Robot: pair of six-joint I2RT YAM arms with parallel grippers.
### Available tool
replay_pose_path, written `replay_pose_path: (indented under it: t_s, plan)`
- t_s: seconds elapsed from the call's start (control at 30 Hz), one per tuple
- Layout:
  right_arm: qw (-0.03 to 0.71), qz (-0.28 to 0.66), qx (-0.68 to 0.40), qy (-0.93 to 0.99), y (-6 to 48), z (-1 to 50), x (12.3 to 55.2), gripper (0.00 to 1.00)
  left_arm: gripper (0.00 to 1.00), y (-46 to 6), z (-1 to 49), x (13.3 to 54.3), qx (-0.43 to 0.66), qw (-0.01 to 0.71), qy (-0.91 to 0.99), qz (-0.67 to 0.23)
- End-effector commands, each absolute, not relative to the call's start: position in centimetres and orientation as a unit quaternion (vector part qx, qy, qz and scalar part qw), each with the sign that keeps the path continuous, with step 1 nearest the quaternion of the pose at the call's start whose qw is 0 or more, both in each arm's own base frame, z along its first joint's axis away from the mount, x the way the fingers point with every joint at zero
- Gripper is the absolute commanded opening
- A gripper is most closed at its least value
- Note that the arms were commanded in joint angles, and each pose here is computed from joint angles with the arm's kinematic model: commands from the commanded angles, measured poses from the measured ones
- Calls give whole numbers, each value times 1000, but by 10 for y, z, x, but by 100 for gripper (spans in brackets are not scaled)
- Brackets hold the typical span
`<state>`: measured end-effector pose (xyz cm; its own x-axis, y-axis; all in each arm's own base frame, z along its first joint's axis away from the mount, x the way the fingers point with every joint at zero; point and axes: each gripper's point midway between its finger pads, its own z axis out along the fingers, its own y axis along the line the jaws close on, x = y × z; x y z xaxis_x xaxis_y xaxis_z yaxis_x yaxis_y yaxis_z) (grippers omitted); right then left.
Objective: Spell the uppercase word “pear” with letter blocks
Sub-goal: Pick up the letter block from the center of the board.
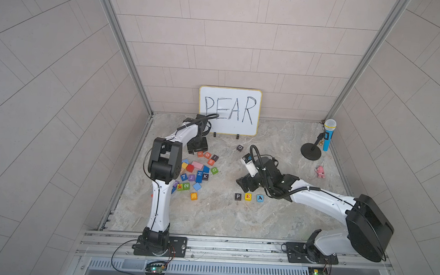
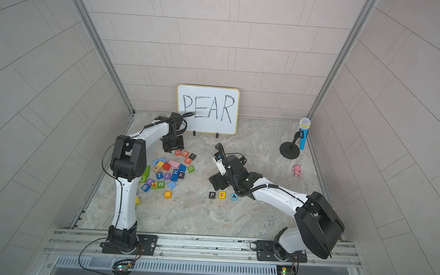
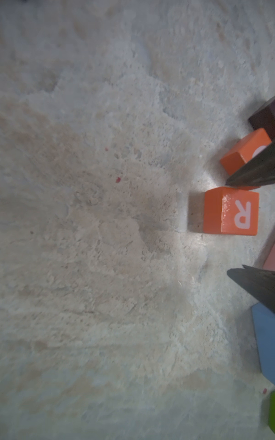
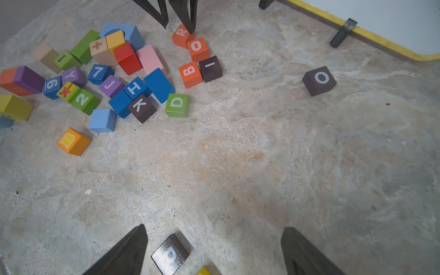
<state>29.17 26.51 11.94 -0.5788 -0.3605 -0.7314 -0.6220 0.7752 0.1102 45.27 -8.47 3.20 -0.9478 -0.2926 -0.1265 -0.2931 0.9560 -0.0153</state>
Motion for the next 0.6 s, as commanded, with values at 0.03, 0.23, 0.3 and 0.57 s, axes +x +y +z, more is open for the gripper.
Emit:
replay_pose_path:
  t_s: [0.03, 0.23, 0.3, 0.57]
  plan:
    - [375, 190, -277, 864, 264, 130, 292, 92, 54, -80, 28, 451, -147, 50, 988, 11]
    - [372, 197, -275, 864, 265, 129, 290, 93, 53, -82, 20, 451, -146, 43, 988, 11]
    - [370, 199, -275, 865, 265, 128, 289, 93, 53, -82, 18, 452, -146, 42, 988, 11]
    - [368, 200, -271, 867, 263, 125, 287, 93, 43, -82, 18, 454, -145, 42, 988, 10]
